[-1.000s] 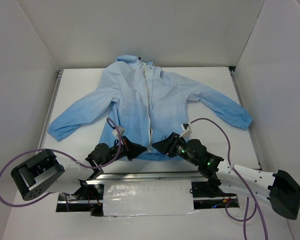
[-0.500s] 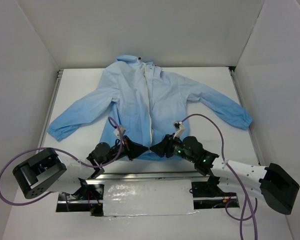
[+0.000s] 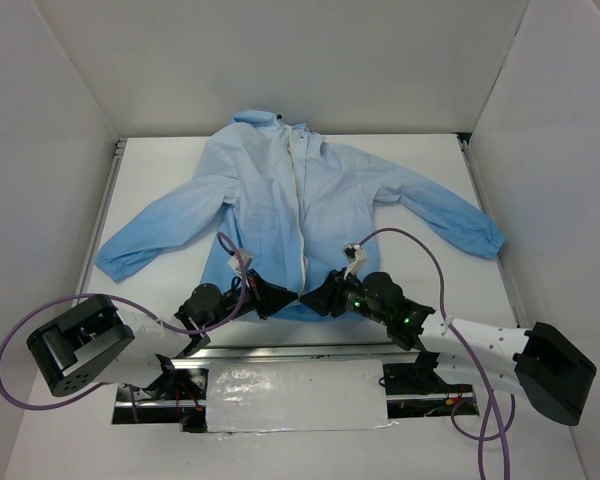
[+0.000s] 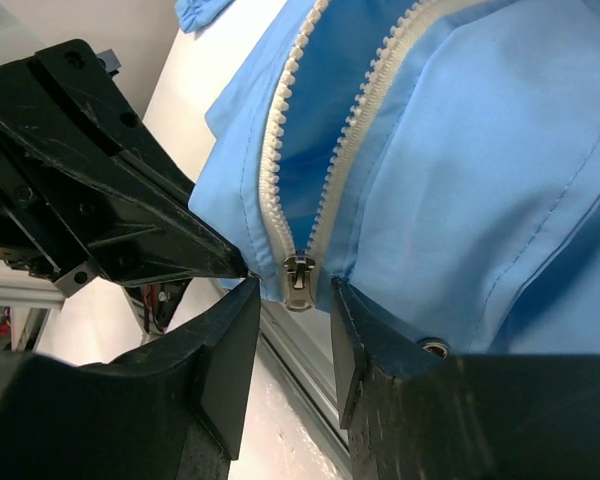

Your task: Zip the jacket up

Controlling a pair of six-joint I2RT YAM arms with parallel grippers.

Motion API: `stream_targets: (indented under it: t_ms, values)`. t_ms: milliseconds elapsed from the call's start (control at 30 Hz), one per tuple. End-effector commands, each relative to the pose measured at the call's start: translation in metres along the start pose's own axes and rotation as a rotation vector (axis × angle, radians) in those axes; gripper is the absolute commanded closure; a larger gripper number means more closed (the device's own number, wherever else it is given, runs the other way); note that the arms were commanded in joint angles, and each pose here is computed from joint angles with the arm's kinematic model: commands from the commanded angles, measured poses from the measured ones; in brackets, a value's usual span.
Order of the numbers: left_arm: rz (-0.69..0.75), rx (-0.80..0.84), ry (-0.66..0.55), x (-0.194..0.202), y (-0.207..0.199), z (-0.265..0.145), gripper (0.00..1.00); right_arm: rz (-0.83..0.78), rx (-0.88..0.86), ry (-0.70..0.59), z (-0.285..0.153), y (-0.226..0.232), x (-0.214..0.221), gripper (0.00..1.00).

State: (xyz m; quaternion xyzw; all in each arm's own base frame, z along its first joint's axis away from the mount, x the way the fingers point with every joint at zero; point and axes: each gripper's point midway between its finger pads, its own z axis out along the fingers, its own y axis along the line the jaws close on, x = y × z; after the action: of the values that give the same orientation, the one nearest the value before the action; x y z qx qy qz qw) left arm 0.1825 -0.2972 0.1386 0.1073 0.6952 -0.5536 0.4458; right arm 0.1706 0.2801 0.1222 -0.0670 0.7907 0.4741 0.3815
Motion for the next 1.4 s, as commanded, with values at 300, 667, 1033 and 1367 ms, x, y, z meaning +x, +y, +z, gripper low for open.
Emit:
stream_targets:
  t_ms: [300, 667, 1033, 1367]
  values:
    - [0.03, 0.119, -0.076, -0.025, -0.03, 0.008, 1.0, 0.004, -0.038, -0.024, 0.003, 0.007, -0.007, 0.58]
    - [0.002, 0.149, -0.091, -0.026, -0.035, 0.006, 1.0, 0.1, -0.143, 0.002, -0.004, 0.021, -0.002, 0.53]
    - [-0.031, 0.203, -0.124, -0.028, -0.042, 0.003, 1.0, 0.182, -0.208, 0.011, -0.01, 0.023, -0.001, 0.57]
    - [-0.075, 0.039, -0.176, -0.034, -0.012, 0.003, 1.0, 0.323, -0.044, 0.037, -0.008, -0.003, 0.009, 0.49]
